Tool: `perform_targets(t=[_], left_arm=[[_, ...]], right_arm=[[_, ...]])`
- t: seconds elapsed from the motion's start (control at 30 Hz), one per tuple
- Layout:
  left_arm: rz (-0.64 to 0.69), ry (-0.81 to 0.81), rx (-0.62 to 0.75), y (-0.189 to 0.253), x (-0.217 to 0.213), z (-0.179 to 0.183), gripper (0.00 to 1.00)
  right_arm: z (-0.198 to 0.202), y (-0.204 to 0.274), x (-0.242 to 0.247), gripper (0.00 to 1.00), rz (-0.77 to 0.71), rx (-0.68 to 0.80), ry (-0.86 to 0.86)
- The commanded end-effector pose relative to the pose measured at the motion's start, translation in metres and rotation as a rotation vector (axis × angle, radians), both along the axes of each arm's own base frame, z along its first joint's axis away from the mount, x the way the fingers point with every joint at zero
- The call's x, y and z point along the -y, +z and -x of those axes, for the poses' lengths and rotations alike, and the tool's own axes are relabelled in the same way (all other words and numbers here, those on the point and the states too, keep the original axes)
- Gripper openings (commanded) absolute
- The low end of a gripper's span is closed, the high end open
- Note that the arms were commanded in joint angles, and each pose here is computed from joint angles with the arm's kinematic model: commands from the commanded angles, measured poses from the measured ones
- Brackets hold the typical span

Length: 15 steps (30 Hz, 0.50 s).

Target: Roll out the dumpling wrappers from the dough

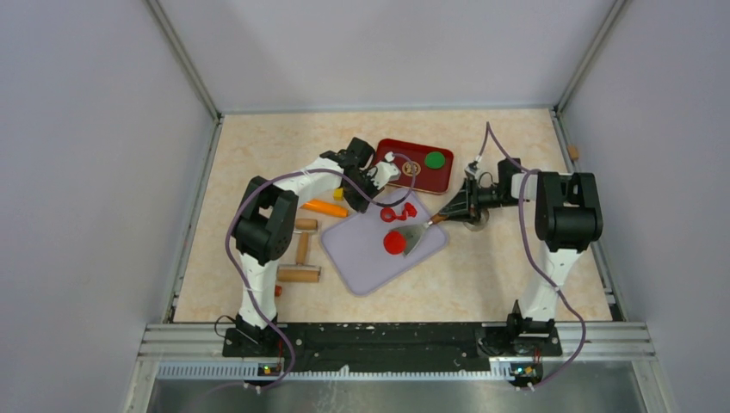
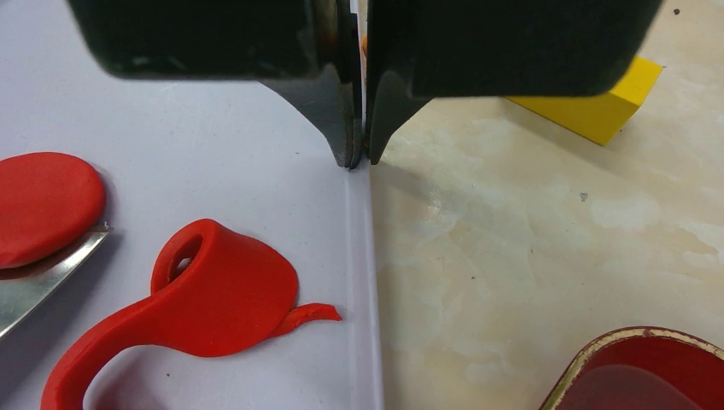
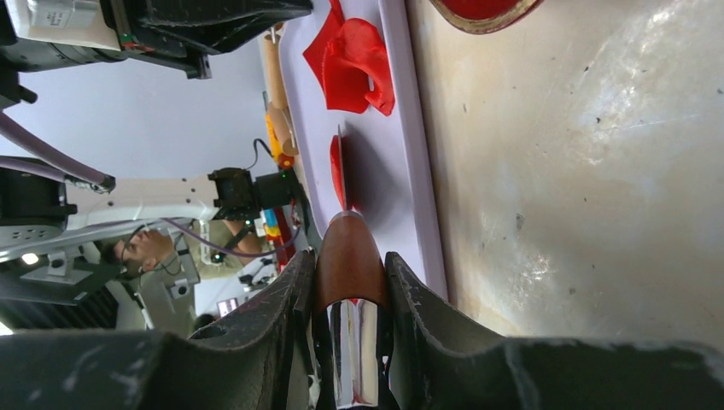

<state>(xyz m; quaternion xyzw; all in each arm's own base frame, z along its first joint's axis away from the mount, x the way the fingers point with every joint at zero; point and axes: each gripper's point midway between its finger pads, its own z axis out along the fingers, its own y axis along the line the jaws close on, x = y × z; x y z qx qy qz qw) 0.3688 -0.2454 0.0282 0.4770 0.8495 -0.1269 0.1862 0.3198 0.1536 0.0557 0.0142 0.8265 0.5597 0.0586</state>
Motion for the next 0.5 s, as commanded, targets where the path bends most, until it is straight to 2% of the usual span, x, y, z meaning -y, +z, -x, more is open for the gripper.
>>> perform_targets(t=[0.0, 0.47], left_arm=[[0.013, -0.026, 0.055, 0.011, 0.006, -0.007, 0.00], [0.014, -0.010, 0.093, 0.022, 0.004, -0.016, 0.00]], right_arm=[[-0.014, -0.008, -0.002, 0.00, -0.022, 0.045, -0.029], [-0.009, 0.030, -0.007, 0.00, -0.135, 0.065, 0.007]])
